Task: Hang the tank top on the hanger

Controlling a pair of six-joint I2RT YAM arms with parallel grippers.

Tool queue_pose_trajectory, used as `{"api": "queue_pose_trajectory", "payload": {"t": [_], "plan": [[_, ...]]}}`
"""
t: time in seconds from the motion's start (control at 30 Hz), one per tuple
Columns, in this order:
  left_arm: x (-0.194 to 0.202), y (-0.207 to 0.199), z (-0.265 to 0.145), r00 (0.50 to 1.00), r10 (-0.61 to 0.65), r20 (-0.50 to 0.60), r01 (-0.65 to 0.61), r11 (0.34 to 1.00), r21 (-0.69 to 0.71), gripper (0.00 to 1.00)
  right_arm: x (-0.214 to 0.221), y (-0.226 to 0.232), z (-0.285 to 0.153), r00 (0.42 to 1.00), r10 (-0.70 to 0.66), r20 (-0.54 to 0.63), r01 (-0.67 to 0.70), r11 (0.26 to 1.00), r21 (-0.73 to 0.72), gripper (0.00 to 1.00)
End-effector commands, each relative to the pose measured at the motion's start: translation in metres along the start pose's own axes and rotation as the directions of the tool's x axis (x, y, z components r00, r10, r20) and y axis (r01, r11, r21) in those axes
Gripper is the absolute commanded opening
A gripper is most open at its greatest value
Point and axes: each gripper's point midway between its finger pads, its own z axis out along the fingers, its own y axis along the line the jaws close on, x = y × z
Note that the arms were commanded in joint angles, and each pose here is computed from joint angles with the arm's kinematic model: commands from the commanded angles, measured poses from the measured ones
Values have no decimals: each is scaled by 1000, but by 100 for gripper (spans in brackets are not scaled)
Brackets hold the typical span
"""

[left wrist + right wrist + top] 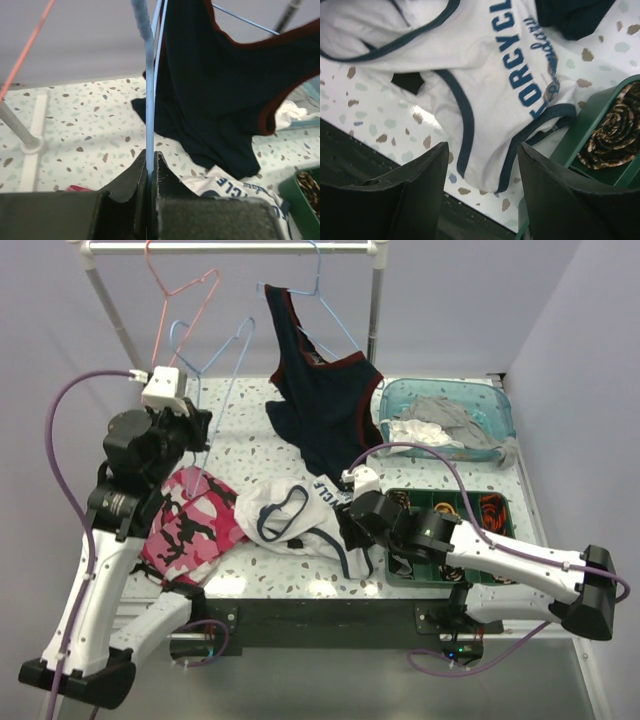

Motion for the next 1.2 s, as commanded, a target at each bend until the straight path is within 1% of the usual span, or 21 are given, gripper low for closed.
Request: {"api": "queue_pose_trajectory", "payload": {"t": [0.0, 0.03, 0.07, 0.1, 0.17, 0.23, 0.33, 0.4, 0.53, 0.67, 0.77, 1.0, 1.1, 1.13, 1.17], "plan": [[40, -30, -12, 994, -86, -63, 94, 987, 134, 0, 28, 12, -4, 998, -39, -48, 39, 999, 6, 61], [42, -32, -18, 994, -92, -59, 100, 984, 145, 0, 41, 22, -5, 997, -49, -62, 49, 999, -1, 60], [57, -34, -18, 992, -96, -87, 109, 983, 149, 0, 52, 22, -3, 995, -59, -78, 60, 998, 11, 59], [62, -40, -20, 990, -105, -99, 120, 979, 167, 0, 60, 24, -2, 994, -64, -85, 66, 998, 20, 59], [74, -44, -23, 986, -115, -121, 136, 974, 180, 0, 75, 32, -5, 994, -70, -78, 73, 997, 41, 57], [85, -52, -25, 983, -118, -140, 145, 968, 203, 0, 84, 40, -10, 997, -57, -60, 60, 997, 46, 57], [104, -65, -23, 975, -122, -186, 162, 962, 222, 0, 101, 47, -8, 997, -33, -69, 36, 998, 50, 54], [110, -80, -24, 973, -117, -200, 165, 955, 245, 0, 116, 50, -2, 995, -50, -89, 55, 996, 64, 52], [114, -96, -24, 975, -91, -201, 134, 968, 211, 0, 123, 49, 12, 997, -35, -74, 44, 992, 122, 49], [116, -112, -27, 978, -69, -196, 107, 976, 191, 0, 120, 51, 21, 999, -26, -30, 30, 990, 139, 45], [116, -119, -30, 980, -56, -193, 91, 981, 174, 0, 116, 48, 28, 999, -36, -3, 36, 982, 188, 44], [101, -121, -37, 982, -60, -182, 90, 982, 164, 0, 117, 38, 49, 999, -2, 34, -6, 972, 234, 39], [97, -120, -41, 981, -51, -186, 84, 981, 173, 0, 110, 30, 51, 998, 2, 64, -18, 966, 258, 29], [95, -119, -43, 981, -51, -187, 85, 981, 176, 0, 107, 27, 50, 997, -2, 74, -18, 963, 268, 18], [99, -120, -46, 978, -36, -204, 75, 979, 189, 0, 102, 26, 49, 997, 3, 81, -25, 964, 265, 12]]}}
